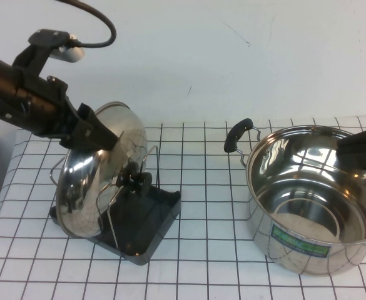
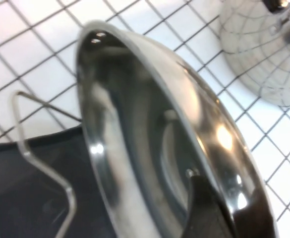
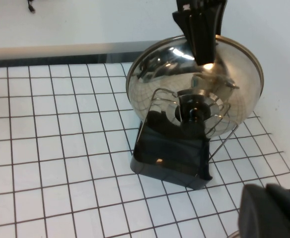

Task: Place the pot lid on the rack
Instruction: Place the pot lid on the pot rack

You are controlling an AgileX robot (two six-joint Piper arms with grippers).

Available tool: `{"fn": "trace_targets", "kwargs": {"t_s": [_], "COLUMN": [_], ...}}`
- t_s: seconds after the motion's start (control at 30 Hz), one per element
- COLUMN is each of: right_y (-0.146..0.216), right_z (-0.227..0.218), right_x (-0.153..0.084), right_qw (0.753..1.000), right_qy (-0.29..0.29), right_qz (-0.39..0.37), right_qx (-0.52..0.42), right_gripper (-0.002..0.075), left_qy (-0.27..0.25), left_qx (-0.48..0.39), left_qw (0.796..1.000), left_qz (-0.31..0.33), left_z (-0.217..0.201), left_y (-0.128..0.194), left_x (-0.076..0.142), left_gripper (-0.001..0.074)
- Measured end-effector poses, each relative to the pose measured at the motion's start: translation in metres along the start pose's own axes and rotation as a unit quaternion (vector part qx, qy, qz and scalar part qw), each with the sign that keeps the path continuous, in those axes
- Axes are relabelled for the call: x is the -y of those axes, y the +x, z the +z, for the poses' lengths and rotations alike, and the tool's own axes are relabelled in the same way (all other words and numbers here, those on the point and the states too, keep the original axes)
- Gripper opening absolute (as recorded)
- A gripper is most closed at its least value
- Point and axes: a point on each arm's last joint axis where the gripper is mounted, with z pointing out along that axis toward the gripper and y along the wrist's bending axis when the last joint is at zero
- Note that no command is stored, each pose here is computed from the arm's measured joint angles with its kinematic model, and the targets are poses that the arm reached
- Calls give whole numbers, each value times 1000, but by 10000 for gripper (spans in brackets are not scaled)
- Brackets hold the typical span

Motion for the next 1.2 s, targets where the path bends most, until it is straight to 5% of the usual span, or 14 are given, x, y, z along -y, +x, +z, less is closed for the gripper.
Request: {"fn": "trace_targets", "kwargs": {"t_s": [0.7,1.2], "right_y": [0,11], "right_z": [0,-1], "right_x": [2,4], "right_qw": [1000,998], "right_qy": [10,21], "right_qz": [-1,20], "right_qx": [2,-59], "right_gripper": [-1,-1], "left_qy": [-110,-188], "left_qx": [-51,-45], "left_qw": [992,981], "left_qz": [22,-1], "left_z": [-31,-73], "left_y": [-13,-26], "left_x": [-7,4], "left_gripper": [365,22]}}
